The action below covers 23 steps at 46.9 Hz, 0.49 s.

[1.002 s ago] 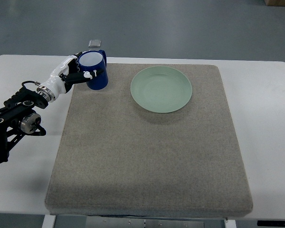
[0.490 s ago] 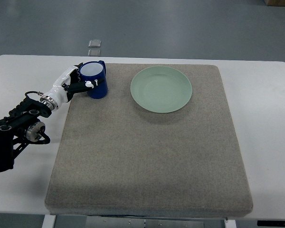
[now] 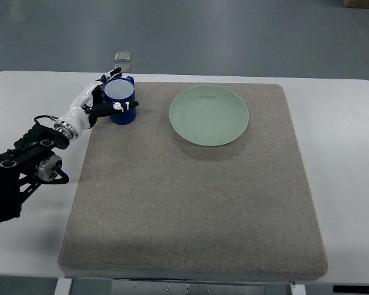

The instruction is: Place cup left of plate with left hand

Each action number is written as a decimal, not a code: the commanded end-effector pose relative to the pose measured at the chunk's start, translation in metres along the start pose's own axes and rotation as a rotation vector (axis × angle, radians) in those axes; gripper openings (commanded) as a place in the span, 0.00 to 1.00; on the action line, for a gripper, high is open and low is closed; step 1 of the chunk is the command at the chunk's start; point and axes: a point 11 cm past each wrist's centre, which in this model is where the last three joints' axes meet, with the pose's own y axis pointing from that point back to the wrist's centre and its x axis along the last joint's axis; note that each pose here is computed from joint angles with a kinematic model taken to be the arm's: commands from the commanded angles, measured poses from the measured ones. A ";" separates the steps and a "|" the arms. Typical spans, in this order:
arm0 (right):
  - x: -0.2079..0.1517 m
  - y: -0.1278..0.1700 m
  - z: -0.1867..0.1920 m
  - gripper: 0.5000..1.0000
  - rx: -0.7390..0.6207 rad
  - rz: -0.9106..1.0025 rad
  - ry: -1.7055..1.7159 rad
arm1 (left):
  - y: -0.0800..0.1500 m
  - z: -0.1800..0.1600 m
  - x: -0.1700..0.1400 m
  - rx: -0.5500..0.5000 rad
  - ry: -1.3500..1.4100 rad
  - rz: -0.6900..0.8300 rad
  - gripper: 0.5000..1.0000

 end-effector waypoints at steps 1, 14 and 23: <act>0.000 0.000 0.000 0.86 0.000 0.000 0.000 | -0.002 0.011 0.003 -0.030 0.019 0.005 0.99; 0.000 0.000 0.000 0.86 0.000 0.000 0.000 | -0.004 0.058 0.034 -0.168 0.109 0.057 0.99; 0.000 0.000 0.000 0.86 0.000 0.000 0.000 | -0.003 0.099 0.058 -0.301 0.222 0.074 0.99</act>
